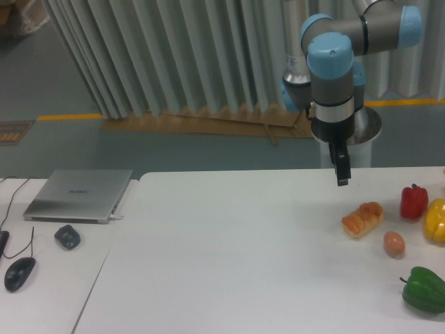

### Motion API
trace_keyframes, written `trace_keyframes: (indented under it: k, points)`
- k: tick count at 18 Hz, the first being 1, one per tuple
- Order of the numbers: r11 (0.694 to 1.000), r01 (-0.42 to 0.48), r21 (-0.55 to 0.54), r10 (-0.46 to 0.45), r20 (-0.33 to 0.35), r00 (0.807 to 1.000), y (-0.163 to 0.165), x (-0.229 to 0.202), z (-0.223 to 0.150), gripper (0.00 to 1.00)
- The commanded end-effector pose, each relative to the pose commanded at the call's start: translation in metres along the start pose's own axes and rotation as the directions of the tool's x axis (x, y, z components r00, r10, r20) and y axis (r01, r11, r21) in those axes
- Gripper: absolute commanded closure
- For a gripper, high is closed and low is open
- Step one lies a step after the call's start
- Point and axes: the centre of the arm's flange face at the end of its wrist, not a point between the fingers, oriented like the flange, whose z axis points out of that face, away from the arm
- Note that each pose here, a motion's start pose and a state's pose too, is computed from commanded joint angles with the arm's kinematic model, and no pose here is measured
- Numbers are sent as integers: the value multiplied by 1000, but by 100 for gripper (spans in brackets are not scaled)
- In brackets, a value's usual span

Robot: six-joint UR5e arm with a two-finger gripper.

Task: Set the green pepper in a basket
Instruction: 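Move the gripper over the vegetables toward the green bell pepper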

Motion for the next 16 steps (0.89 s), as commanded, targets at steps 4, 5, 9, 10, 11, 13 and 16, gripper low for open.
trace_keyframes:
  k: [4,5,9,10,11,13,16]
  points:
    - [1000,11,-27,-11,30,1000,8,-8,2,0]
    - [999,22,-26,-21,34,999,14,-11,2,0]
    - [998,48,-28,-47,53,997,31,-24,11,0]
    - [998,58,-28,-56,55,997,37,-27,13,0]
    - [998,61,-28,-59,56,997,38,-29,15,0]
    - [998,64,-29,-62,59,996,40,-33,18,0]
    - [997,78,-28,-76,87,993,48,-47,21,0]
